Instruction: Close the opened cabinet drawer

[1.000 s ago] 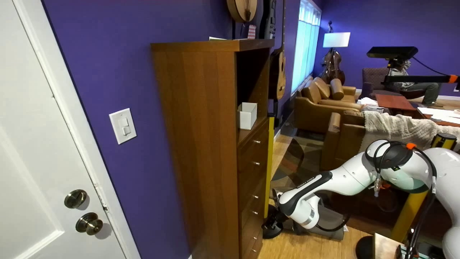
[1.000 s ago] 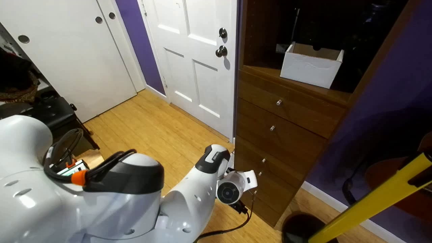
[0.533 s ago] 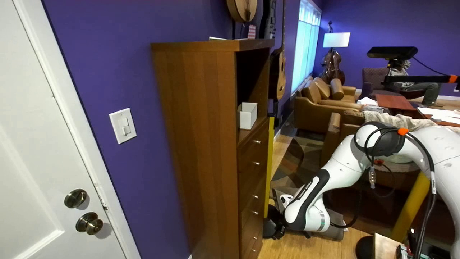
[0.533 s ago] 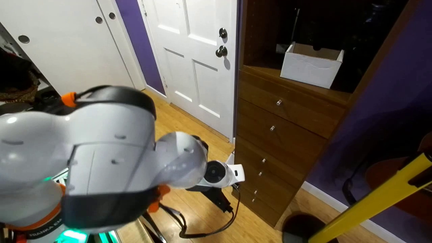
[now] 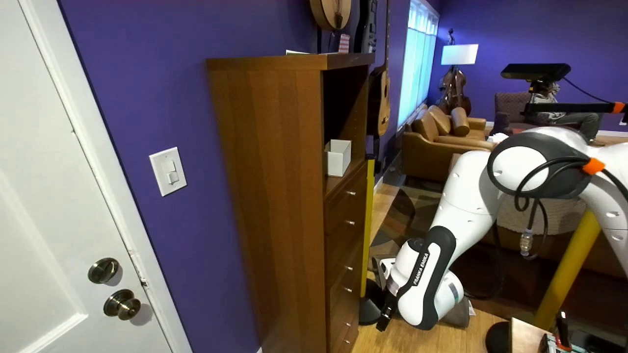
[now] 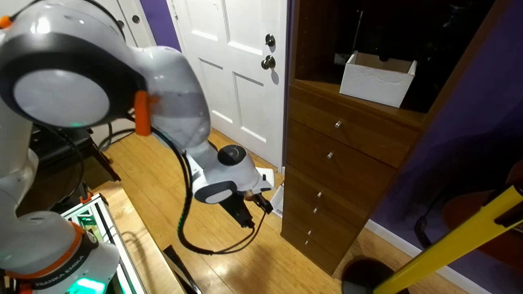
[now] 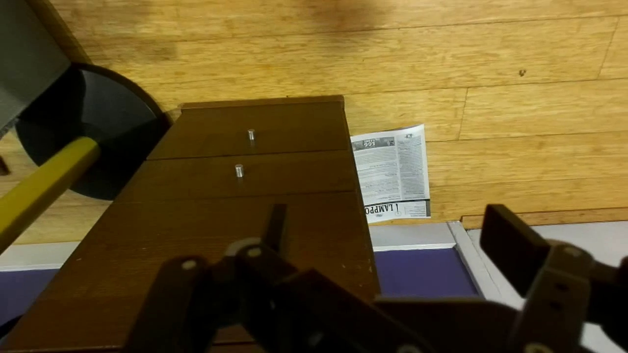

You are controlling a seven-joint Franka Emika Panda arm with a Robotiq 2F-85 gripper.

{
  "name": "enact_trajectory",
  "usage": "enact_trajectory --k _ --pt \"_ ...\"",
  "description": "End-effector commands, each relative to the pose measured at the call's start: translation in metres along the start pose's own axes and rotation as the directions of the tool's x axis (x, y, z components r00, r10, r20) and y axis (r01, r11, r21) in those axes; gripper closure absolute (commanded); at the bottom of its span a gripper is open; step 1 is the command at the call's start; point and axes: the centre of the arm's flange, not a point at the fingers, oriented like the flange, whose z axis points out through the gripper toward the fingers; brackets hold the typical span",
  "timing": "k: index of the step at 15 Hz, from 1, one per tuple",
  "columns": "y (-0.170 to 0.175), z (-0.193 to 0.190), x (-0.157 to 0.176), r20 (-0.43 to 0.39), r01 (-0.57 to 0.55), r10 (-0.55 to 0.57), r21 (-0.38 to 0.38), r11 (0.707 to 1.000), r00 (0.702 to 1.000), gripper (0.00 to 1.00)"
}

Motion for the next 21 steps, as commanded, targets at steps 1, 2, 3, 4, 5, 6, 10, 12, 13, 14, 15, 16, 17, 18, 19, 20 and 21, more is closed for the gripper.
enact_trajectory --k 1,2,3,4,5,6,10,12,13,14,15,16,17,18,19,20,21 --pt "-0.032 -0.073 -0.002 0.102 -0.045 0.044 0.010 0.999 0.994 0.00" --pt "-0.039 -0.083 -0.001 0.118 -0.067 0.064 0.023 0.997 0.991 0.01" --pt "-0.045 -0.095 0.001 0.135 -0.083 0.077 0.040 0.996 0.988 0.00" --pt "-0.050 -0.107 0.004 0.150 -0.092 0.084 0.050 0.994 0.985 0.00" --pt "-0.055 -0.120 0.006 0.164 -0.102 0.090 0.067 0.993 0.982 0.00" --pt "-0.060 -0.133 0.008 0.177 -0.110 0.094 0.084 0.990 0.980 0.00" --pt "-0.076 -0.179 0.013 0.167 -0.141 0.112 0.172 0.975 0.980 0.00" --pt "-0.078 -0.199 0.016 0.149 -0.139 0.111 0.195 0.971 0.983 0.00" --pt "-0.076 -0.207 0.019 0.138 -0.130 0.103 0.203 0.970 0.985 0.00" --pt "-0.074 -0.215 0.021 0.130 -0.111 0.086 0.201 0.973 0.988 0.00" --pt "-0.070 -0.220 0.024 0.145 -0.088 0.058 0.217 0.972 0.988 0.00" --pt "-0.075 -0.203 0.034 0.133 -0.117 0.091 0.207 0.971 0.987 0.00" --pt "-0.073 -0.210 0.034 0.132 -0.112 0.085 0.215 0.970 0.988 0.00" --pt "-0.072 -0.215 0.034 0.129 -0.107 0.080 0.220 0.970 0.988 0.00" --pt "-0.071 -0.217 0.034 0.127 -0.106 0.079 0.221 0.969 0.989 0.00" --pt "-0.071 -0.216 0.034 0.127 -0.105 0.078 0.222 0.969 0.989 0.00" --pt "-0.072 -0.216 0.033 0.129 -0.103 0.076 0.223 0.969 0.989 0.00"
